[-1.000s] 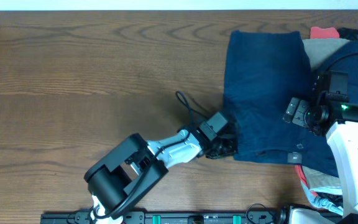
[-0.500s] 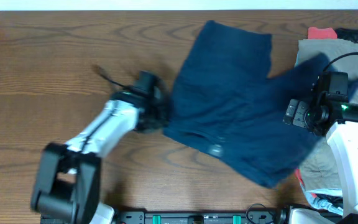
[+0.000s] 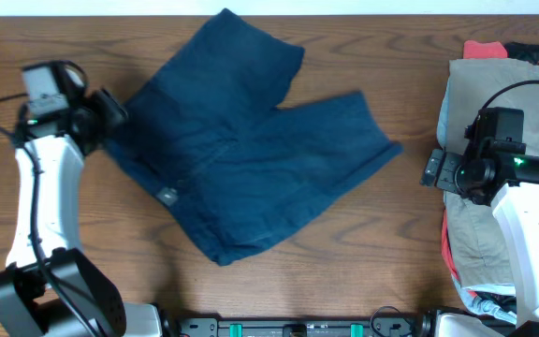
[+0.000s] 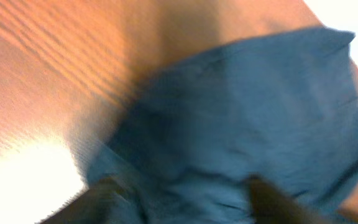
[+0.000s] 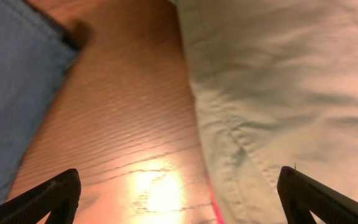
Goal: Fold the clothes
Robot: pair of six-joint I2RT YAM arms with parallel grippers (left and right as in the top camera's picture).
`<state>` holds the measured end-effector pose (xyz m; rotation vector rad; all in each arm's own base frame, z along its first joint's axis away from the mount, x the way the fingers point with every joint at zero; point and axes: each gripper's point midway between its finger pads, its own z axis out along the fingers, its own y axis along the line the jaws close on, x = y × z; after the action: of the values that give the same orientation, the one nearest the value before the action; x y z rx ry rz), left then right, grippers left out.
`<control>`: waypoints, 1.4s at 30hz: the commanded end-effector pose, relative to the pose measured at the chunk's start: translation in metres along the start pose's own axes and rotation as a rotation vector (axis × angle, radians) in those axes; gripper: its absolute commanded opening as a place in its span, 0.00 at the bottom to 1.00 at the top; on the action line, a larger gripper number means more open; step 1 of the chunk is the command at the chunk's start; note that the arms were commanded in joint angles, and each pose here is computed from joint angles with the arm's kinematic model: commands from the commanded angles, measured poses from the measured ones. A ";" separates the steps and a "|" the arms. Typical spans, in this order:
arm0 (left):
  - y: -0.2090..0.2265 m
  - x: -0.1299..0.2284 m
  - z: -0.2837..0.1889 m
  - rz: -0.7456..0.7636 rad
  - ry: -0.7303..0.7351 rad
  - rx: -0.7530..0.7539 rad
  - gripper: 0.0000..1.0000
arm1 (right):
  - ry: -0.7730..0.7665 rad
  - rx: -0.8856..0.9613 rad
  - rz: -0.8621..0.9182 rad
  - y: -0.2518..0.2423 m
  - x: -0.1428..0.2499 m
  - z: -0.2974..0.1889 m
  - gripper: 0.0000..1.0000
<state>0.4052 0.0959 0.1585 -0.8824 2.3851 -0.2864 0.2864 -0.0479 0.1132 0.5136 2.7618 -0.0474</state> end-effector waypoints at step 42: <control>0.024 0.319 -0.004 -0.011 0.781 -0.307 1.00 | 0.120 -0.266 -0.008 0.124 -0.002 0.121 0.34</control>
<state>0.1923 -0.1003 0.0155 -1.0538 3.2312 -0.3824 0.3660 0.0628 0.0052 0.4097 2.8322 0.3976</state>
